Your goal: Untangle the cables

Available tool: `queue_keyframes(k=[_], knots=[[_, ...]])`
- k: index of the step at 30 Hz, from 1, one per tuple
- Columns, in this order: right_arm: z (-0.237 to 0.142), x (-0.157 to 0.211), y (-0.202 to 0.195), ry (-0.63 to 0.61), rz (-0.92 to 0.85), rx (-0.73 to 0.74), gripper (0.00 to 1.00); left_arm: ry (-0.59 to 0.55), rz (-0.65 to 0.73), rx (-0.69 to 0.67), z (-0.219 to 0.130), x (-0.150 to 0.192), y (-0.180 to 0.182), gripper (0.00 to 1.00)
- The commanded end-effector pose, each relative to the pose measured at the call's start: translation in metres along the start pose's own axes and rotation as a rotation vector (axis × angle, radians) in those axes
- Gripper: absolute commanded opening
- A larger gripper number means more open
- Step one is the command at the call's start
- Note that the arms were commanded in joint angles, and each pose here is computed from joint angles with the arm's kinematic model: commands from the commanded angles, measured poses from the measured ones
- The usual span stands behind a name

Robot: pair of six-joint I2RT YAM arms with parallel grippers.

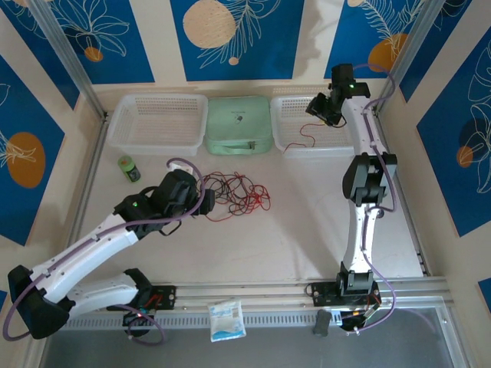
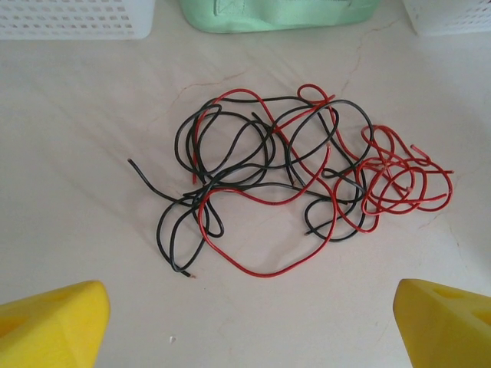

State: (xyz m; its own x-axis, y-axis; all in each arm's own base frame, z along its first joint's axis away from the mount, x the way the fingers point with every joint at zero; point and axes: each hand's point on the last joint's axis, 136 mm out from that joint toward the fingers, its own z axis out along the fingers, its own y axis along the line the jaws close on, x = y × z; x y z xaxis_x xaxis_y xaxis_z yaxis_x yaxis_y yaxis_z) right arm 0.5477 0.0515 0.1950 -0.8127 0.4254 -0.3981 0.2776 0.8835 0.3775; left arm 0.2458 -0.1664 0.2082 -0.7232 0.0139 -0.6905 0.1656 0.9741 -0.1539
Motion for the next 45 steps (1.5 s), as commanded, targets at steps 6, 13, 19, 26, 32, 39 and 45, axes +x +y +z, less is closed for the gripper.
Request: queue_keyframes(k=[6,13,19,26,32,39,45], knots=[[-0.044,0.072,0.035,0.162,-0.116,-0.177,0.48,-0.012,-0.02,0.028,-0.001,-0.01,-0.005,0.93],[-0.012,0.093,0.045,0.248,-0.015,-0.218,0.46,-0.002,-0.024,0.04,0.0,-0.007,-0.007,0.93],[0.019,0.098,0.048,0.285,-0.003,-0.186,0.44,-0.009,-0.027,0.026,-0.003,-0.006,-0.001,0.93],[0.041,0.106,0.05,0.322,-0.019,-0.14,0.43,-0.015,-0.029,0.02,-0.004,-0.007,0.001,0.93],[0.054,0.106,0.049,0.333,-0.047,-0.084,0.43,-0.009,-0.027,0.02,-0.002,-0.007,0.0,0.93],[0.07,0.11,0.047,0.375,-0.064,-0.06,0.43,-0.006,-0.029,0.018,-0.001,-0.007,0.001,0.93],[0.089,0.115,0.036,0.414,-0.056,-0.035,0.43,-0.005,-0.031,0.028,0.001,-0.009,-0.002,0.93]])
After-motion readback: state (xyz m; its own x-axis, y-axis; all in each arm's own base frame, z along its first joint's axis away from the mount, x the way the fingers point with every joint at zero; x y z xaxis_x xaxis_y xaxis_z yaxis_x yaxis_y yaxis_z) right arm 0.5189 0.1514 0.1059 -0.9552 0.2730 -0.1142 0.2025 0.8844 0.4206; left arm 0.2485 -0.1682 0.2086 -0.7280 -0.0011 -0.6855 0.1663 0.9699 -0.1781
